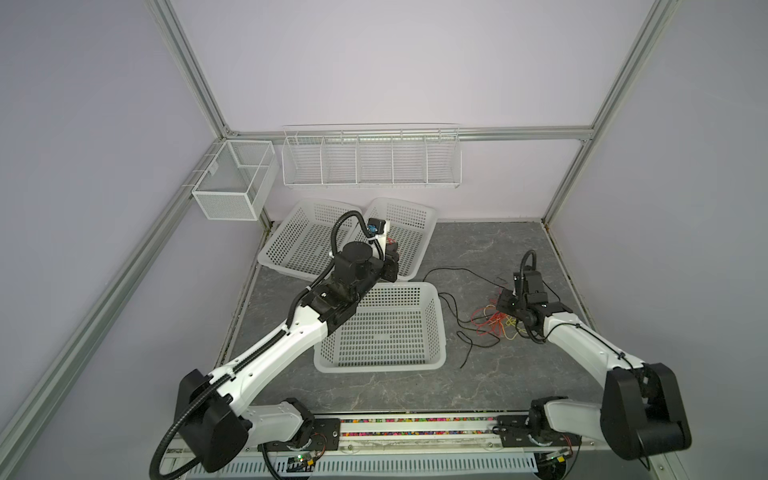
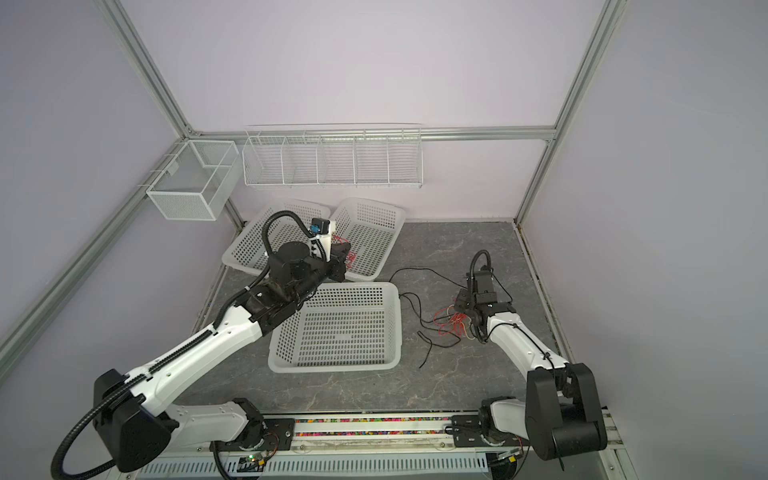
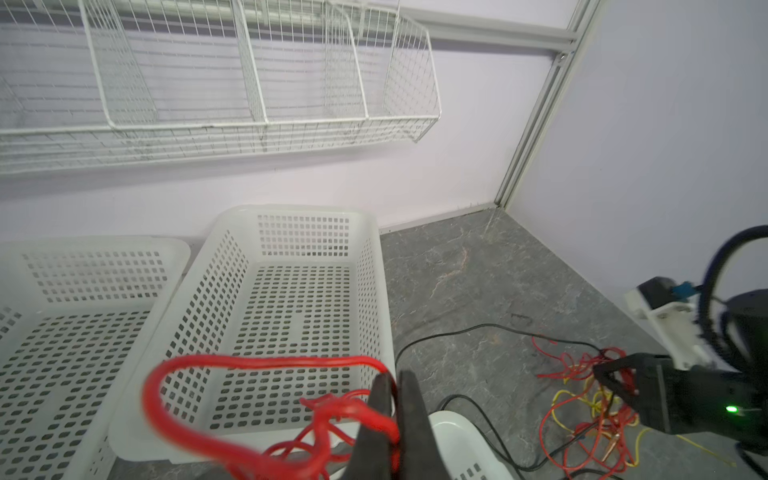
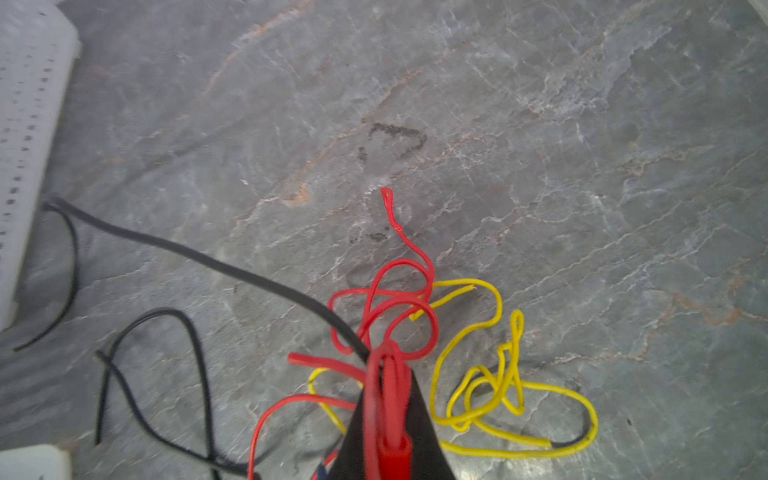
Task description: Untangle the cables
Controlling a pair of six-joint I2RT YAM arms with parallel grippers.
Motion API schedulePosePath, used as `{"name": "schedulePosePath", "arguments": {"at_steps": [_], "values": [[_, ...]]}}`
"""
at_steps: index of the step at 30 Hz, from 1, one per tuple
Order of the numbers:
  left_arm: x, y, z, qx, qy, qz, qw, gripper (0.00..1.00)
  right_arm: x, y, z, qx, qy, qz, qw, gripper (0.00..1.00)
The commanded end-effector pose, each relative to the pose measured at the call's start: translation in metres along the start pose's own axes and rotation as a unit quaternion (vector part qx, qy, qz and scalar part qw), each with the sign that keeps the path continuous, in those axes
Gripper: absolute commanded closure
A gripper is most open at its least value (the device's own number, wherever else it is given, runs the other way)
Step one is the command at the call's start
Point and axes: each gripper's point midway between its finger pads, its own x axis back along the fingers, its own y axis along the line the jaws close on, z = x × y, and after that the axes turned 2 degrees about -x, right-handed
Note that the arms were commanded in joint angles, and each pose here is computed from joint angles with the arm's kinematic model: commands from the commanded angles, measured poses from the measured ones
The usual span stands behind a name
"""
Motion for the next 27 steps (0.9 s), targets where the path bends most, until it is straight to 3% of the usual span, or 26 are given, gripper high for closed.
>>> {"name": "schedulePosePath", "arguments": {"at_steps": [1,13,18,20,24,27], "values": [[-0.026,0.012,0.004,0.002,0.015,-0.008,1.0,1.0,0.019,0.014,-0.006,0.024,-0.024,-0.045,0.998,0.93],[-0.118,0.028,0.028,-0.025,0.047,-0.033,0.998,1.0,0.057,0.029,-0.002,0.075,-0.061,-0.107,0.99,0.87],[-0.142,0.032,0.05,-0.018,0.072,-0.034,0.997,0.9,0.065,0.029,-0.001,0.082,-0.069,-0.113,0.988,0.86],[-0.147,0.033,0.059,-0.019,0.084,-0.036,0.996,0.81,0.068,0.03,-0.002,0.086,-0.074,-0.117,0.987,0.86],[-0.148,0.034,0.065,-0.018,0.091,-0.037,0.995,0.49,0.076,0.032,-0.005,0.088,-0.089,-0.126,0.984,0.85],[-0.144,0.031,0.058,-0.017,0.085,-0.029,0.996,0.34,0.079,0.033,-0.007,0.086,-0.097,-0.131,0.983,0.85]]}}
